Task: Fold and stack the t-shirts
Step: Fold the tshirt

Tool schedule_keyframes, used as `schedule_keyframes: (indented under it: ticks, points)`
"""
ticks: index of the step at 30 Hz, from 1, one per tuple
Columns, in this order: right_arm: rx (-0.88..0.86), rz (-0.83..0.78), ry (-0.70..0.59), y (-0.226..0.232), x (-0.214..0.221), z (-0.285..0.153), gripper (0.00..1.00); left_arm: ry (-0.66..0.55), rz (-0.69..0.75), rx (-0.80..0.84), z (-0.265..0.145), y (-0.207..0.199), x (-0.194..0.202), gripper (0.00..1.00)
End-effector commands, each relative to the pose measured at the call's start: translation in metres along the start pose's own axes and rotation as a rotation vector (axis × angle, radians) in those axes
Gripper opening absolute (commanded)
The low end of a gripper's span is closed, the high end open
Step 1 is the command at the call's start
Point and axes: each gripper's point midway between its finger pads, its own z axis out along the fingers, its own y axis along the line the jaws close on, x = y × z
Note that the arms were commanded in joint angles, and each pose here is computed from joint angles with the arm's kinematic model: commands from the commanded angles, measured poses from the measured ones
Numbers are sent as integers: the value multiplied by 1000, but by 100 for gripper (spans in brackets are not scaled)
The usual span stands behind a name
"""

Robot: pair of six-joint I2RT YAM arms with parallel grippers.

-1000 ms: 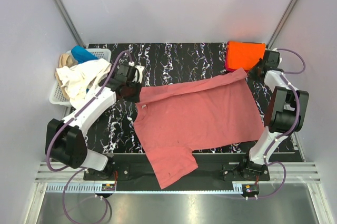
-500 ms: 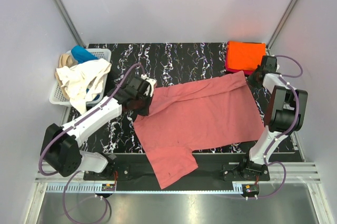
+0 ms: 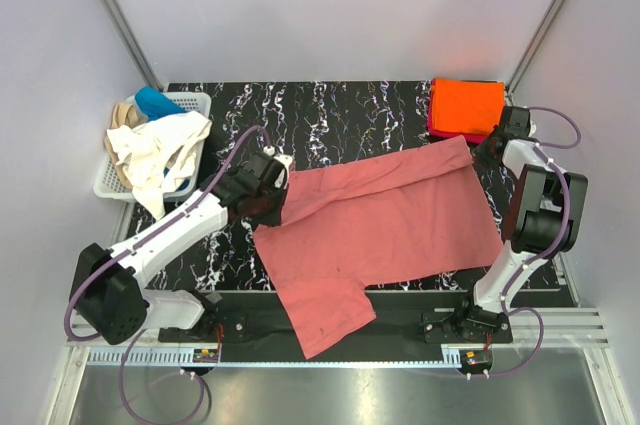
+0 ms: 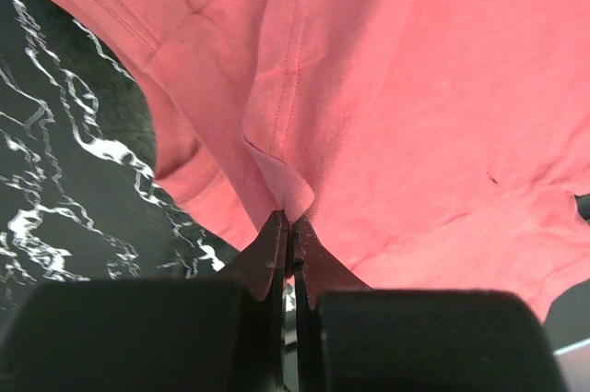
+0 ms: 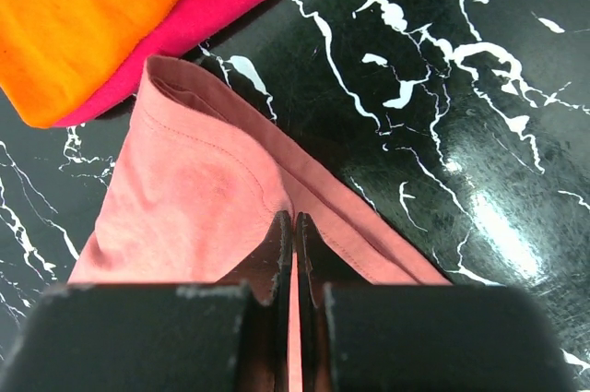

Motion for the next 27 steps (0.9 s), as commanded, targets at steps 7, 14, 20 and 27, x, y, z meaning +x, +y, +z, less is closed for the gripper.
schedule_keyframes:
  ticks: [7,14,20,27]
  points:
    - [68,18,2,-20,3,3,7,17,-26,18,1,-16,18,0]
    - [89,40,32,-16,-4,-10,33,43,-12,15,7,-22,25,0]
    - [52,76,59,-6,-2,-32,36,33,-9,54,6,-39,23,0]
    - [46,74,48,-6,-2,-42,36,28,-7,143,9,-76,22,0]
